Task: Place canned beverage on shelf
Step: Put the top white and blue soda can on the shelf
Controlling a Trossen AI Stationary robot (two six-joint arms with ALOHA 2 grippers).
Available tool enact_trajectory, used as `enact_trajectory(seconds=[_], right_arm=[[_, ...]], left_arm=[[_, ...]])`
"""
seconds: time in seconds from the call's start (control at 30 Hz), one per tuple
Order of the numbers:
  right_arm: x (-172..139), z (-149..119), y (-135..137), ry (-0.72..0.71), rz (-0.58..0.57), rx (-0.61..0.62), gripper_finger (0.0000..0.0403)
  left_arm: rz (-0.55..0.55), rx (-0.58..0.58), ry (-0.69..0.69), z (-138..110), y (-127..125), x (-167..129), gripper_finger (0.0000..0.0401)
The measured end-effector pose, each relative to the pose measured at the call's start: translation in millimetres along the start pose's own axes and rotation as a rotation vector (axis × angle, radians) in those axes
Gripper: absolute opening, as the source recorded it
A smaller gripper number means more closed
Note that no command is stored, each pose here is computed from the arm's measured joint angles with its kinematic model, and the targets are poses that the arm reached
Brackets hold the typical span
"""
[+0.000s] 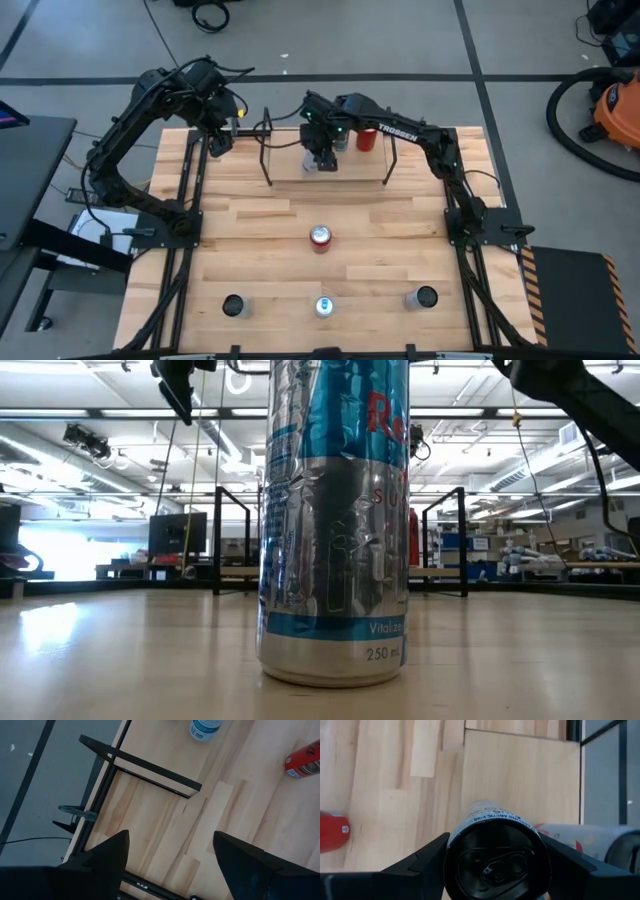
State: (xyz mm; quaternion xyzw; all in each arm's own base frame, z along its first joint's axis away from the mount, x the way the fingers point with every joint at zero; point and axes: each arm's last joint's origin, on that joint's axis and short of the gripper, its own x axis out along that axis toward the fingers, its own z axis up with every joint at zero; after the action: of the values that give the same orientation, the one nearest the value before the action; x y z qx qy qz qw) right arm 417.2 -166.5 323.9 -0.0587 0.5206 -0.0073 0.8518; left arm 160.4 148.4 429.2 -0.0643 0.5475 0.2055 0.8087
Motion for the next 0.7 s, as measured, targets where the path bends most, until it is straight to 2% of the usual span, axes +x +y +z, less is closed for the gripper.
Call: enact_trajectory(seconds=[0.27, 0.7], right_arm=[[-1.0, -5.7, -9.5, 0.000, 0.022, 0.045, 0.0266], [6.0, -5.2, -7.7, -0.005, 0.033, 0.043, 0.0266]], left_arm=[[0.000, 0.000, -0.001, 0.1, 0.0, 0.0, 0.0291], [0.000, 0.000, -0.001, 0.1, 0.0, 0.0, 0.0291]])
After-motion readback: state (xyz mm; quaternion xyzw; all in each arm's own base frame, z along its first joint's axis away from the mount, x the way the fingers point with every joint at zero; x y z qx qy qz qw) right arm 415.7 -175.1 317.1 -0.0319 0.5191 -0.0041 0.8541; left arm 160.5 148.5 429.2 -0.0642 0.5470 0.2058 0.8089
